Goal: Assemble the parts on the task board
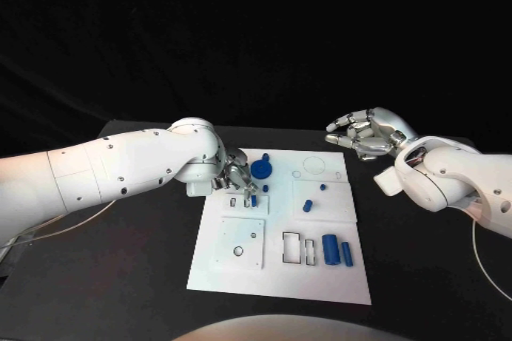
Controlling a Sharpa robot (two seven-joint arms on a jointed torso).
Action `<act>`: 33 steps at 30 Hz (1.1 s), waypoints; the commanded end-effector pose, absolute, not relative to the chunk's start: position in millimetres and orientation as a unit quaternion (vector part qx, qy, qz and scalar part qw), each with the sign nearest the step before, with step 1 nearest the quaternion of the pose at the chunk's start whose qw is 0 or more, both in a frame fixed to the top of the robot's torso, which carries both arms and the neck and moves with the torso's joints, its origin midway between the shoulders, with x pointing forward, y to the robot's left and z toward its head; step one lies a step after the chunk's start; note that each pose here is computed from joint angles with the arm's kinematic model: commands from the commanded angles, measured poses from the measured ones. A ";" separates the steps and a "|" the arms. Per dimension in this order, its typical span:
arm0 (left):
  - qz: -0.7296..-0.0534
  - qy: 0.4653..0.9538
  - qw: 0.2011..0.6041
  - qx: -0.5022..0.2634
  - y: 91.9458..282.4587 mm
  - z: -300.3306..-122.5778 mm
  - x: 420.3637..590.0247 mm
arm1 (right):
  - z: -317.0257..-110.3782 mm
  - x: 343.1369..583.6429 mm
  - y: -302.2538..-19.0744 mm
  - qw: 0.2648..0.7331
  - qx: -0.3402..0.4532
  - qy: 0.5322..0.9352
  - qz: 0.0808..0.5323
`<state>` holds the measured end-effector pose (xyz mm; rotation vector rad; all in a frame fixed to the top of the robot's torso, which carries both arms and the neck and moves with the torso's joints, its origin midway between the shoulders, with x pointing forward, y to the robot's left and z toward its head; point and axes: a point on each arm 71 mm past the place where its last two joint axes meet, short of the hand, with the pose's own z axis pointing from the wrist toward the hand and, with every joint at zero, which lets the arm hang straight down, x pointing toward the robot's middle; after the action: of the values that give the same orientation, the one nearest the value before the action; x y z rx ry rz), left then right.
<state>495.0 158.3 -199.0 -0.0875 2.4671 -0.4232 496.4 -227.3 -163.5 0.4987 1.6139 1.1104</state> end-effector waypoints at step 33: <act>-0.167 0.943 0.285 -0.030 149.8 -205.8 493.4 | -167.2 494.7 -222.6 0.523 0.198 0.685 0.467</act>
<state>494.7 152.4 -205.7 -0.0905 2.5035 -0.4327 495.6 -224.8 -166.3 0.4931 1.6249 1.1085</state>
